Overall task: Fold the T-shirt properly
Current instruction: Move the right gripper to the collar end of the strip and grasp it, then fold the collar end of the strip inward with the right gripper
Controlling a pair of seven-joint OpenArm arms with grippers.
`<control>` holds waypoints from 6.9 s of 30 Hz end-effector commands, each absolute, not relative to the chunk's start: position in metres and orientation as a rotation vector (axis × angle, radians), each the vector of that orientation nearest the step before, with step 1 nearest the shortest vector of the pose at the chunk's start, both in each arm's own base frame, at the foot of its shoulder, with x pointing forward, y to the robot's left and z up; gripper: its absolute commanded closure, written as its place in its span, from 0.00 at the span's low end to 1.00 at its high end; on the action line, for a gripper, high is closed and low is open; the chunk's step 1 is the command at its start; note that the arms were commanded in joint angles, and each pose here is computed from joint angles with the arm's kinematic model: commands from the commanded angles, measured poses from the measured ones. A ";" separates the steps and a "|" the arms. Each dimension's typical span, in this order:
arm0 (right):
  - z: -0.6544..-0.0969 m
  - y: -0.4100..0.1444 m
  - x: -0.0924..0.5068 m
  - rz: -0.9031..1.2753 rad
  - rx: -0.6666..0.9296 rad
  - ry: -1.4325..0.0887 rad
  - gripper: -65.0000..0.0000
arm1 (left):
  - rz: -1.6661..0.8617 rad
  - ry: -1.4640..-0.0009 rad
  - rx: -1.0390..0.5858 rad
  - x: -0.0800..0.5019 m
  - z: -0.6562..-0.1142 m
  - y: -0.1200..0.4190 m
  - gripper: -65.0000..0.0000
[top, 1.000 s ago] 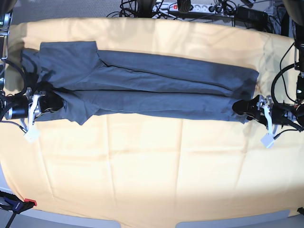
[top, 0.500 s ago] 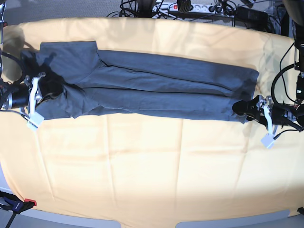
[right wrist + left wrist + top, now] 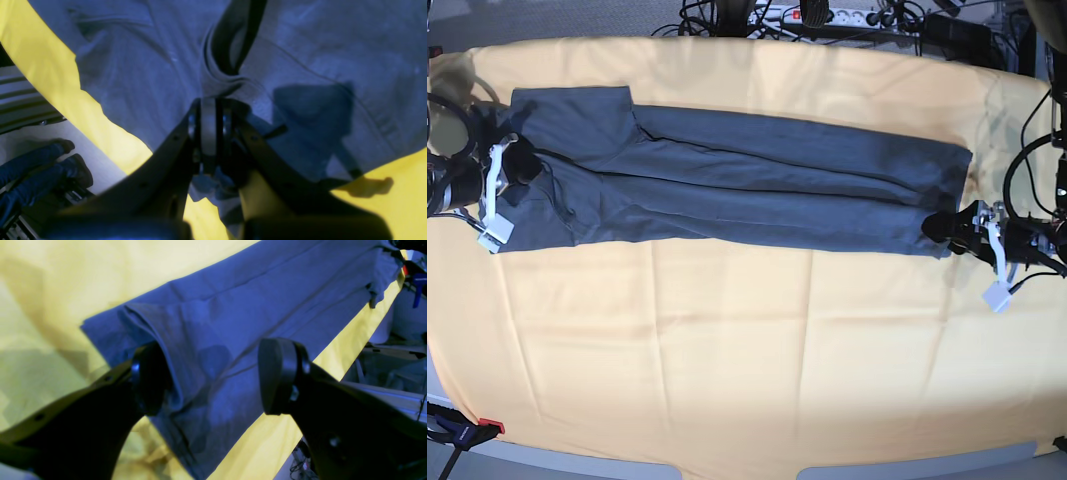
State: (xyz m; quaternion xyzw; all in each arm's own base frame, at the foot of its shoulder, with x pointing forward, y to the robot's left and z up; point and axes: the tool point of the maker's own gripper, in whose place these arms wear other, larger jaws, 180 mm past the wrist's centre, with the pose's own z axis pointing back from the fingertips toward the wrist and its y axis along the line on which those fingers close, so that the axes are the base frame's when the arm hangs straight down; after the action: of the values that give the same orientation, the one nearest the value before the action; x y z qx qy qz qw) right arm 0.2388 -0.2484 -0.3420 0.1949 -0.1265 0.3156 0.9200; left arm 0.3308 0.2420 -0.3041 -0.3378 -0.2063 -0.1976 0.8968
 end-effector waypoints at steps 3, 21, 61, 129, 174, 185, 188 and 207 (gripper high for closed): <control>-0.337 -0.257 0.238 0.654 0.376 -0.261 0.85 | -0.417 -0.477 -0.658 0.339 -0.281 0.261 0.32; -0.294 -0.265 0.300 0.638 0.238 -0.625 1.00 | -0.406 -0.500 -0.585 0.341 -0.261 0.290 0.32; -0.312 -0.226 0.307 0.532 0.352 -0.721 1.00 | -0.409 -0.496 -0.584 0.341 -0.262 0.290 0.32; -0.349 -0.263 0.361 0.265 0.148 -0.835 0.33 | -0.406 -0.492 -0.564 0.339 -0.259 0.298 0.32; -0.341 -0.272 0.366 0.298 0.168 -0.769 1.00 | -0.406 -0.491 -0.562 0.339 -0.259 0.298 0.32; -0.336 -0.330 0.366 0.171 -0.049 -0.733 1.00 | -0.405 -0.491 -0.562 0.339 -0.259 0.298 0.32; -0.333 -0.343 0.368 0.120 -0.110 -0.746 1.00 | -0.406 -0.492 -0.562 0.339 -0.259 0.298 0.32; -0.272 -0.332 0.393 0.098 0.108 -0.900 0.40 | -0.256 -0.831 -0.536 0.368 -0.174 0.346 0.32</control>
State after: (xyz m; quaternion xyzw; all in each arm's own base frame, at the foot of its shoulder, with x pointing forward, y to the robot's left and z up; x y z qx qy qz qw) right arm 0.3841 -0.3218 -0.2954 0.0676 -0.4060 0.0449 0.9102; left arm 0.3640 0.3408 -0.1947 -0.2628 -0.3736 -0.1178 0.8818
